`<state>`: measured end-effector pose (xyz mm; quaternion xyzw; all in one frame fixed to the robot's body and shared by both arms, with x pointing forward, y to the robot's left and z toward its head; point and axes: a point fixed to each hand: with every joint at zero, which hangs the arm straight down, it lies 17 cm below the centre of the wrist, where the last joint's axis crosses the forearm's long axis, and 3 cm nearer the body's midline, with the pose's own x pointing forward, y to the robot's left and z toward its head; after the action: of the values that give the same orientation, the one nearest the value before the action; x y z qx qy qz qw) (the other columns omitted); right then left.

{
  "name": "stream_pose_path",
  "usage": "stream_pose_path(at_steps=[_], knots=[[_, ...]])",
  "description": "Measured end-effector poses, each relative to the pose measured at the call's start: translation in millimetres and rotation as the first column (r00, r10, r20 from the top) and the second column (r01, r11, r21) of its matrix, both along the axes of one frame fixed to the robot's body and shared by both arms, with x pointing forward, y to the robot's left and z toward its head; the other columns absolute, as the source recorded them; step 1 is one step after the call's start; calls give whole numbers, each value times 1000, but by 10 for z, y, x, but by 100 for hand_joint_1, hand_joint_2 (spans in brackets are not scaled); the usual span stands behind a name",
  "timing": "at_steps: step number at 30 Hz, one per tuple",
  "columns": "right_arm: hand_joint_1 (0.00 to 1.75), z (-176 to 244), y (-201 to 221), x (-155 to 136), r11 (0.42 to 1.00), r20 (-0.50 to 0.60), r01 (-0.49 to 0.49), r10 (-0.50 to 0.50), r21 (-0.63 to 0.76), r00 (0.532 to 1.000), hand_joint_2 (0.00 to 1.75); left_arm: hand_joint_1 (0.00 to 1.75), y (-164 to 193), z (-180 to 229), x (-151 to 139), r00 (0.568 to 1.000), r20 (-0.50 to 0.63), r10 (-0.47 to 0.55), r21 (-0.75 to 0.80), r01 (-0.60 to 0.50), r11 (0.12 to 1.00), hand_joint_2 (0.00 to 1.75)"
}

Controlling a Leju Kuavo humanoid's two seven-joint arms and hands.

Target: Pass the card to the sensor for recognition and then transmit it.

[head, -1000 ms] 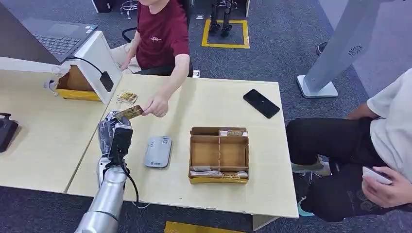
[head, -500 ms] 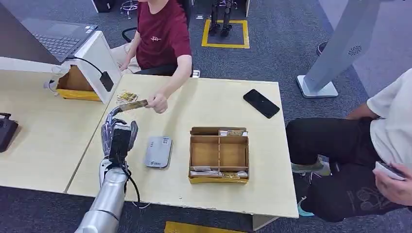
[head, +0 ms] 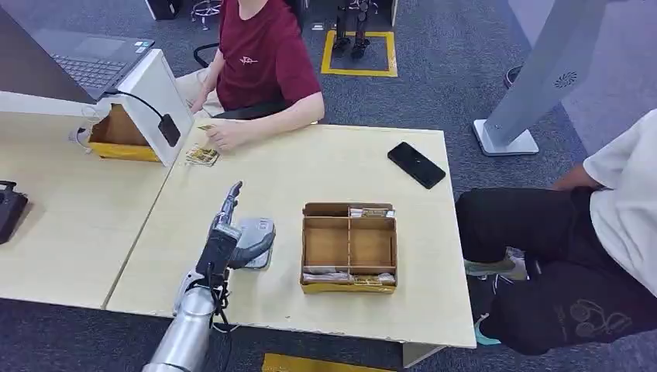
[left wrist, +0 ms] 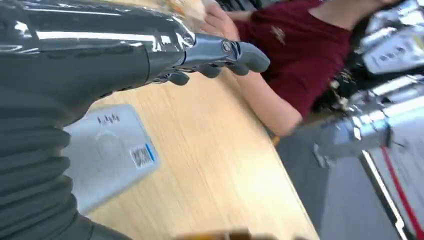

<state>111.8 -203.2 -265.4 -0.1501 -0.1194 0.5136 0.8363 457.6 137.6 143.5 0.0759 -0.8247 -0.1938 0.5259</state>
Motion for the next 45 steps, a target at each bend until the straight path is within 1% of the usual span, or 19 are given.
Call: stream_pose_path(at_steps=[2, 3, 6, 10, 12, 15, 17, 19, 22, 28, 31, 34, 40, 43, 45], knots=[[0, -1, -18, -4, 1000, -2, 14, -14, -4, 1000, 0, 0, -334, 104, -249, 995, 45, -93, 42, 91, 995, 175], [0, -2, -24, -7, 1000, -3, 19, -19, -6, 1000, 0, 0, -461, 151, -350, 990, 67, -121, 70, 117, 991, 175], [0, -3, -42, -8, 999, -1, 39, -39, -6, 999, 0, 0, -801, 368, -610, 969, 163, -187, 163, 160, 974, 175], [0, -4, -48, -14, 999, -3, 50, -50, -6, 999, 0, 0, -1038, 515, -859, 943, 229, -241, 214, 193, 958, 175], [0, -5, -52, -20, 998, -6, 60, -60, -6, 998, 0, 0, -1114, 613, -946, 923, 310, -226, 293, 134, 947, 175], [0, -3, -41, -22, 998, -8, 68, -68, -6, 998, 0, 0, -1275, 745, -1095, 871, 446, -203, 426, -7, 905, 175], [0, -2, -35, -21, 997, -8, 73, -73, -4, 997, 0, 0, -1387, 792, -1194, 840, 506, -194, 470, -80, 879, 175], [0, -2, -37, -19, 997, -9, 79, -79, -3, 997, 0, 0, -1481, 795, -1269, 816, 542, -200, 498, -120, 859, 175], [0, -3, -39, -22, 996, -10, 85, -85, -3, 996, 0, 0, -1592, 753, -1360, 801, 553, -229, 512, -109, 852, 175], [0, -3, -38, -24, 996, -11, 87, -88, -2, 996, 0, 0, -1683, 663, -1433, 792, 547, -271, 543, -90, 835, 175], [0, -3, -39, -21, 996, -10, 86, -86, -2, 996, 0, 0, -1689, 601, -1402, 778, 569, -268, 581, -150, 800, 175], [0, -2, -35, -20, 996, -11, 84, -84, -2, 996, 0, 0, -1686, 442, -1322, 766, 583, -269, 641, -231, 732, 175], [0, -2, -30, -21, 996, -12, 86, -86, 0, 996, 0, 0, -1670, 77, -1177, 800, 525, -292, 712, -224, 666, 175], [0, -3, -27, -26, 996, -15, 85, -85, 1, 996, 0, 0, -1658, -52, -1125, 813, 498, -302, 733, -209, 647, 175], [0, -3, -28, -24, 996, -15, 85, -85, 1, 996, 0, 0, -1624, -132, -1062, 821, 486, -300, 751, -218, 623, 175]])
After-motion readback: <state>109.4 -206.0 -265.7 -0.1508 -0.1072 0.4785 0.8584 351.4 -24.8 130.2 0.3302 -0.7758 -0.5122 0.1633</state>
